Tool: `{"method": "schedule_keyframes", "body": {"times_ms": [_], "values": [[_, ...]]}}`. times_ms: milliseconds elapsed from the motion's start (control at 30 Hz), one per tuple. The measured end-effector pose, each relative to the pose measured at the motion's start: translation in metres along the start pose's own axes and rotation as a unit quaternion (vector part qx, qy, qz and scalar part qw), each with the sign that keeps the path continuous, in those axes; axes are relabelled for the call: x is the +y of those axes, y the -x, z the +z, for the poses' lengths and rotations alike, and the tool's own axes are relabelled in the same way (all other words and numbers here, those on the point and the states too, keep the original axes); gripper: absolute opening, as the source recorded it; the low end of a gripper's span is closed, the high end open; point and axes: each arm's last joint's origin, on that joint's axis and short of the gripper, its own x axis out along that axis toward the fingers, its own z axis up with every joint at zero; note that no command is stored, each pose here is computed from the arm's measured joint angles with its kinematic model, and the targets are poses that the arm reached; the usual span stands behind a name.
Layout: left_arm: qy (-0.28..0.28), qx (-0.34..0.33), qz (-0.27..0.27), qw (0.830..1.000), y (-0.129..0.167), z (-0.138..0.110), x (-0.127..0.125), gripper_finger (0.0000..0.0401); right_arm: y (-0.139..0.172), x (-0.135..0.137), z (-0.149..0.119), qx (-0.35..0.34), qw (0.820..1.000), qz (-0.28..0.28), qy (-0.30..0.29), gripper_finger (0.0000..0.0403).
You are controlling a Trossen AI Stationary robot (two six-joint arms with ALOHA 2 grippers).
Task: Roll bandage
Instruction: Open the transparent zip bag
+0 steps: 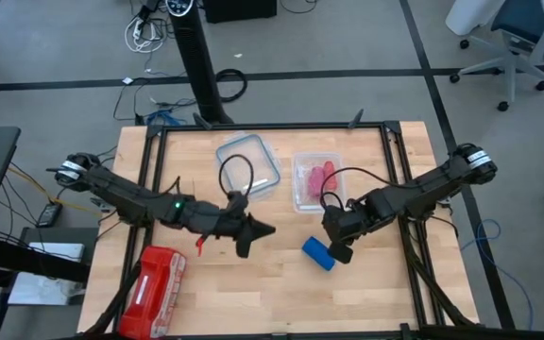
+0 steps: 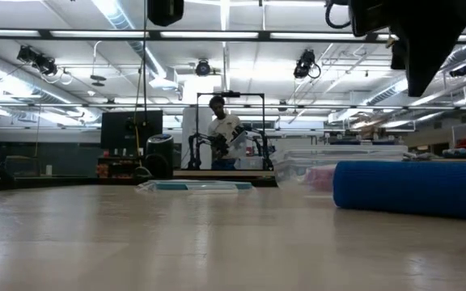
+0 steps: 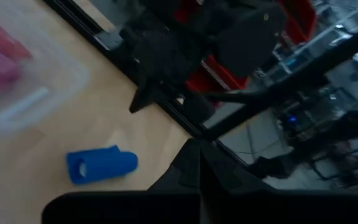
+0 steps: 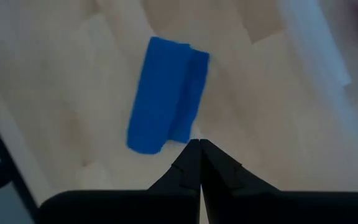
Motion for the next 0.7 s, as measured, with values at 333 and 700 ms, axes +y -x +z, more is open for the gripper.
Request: {"method": "schedule_keyframes", "body": {"times_ms": [333, 700], "values": [[-0.054, 0.085, 0.03, 0.994, -0.001, 0.06, 0.01, 0.0001, -0.001, -0.034, 0.048, -0.083, 0.996, 0.012, -0.04, 0.0006], [-0.105, 0.137, -0.048, 0.984, 0.001, 0.106, 0.046, 0.0001, 0.002, -0.08, 0.082, -0.109, 0.987, 0.049, -0.104, 0.0062]]}}
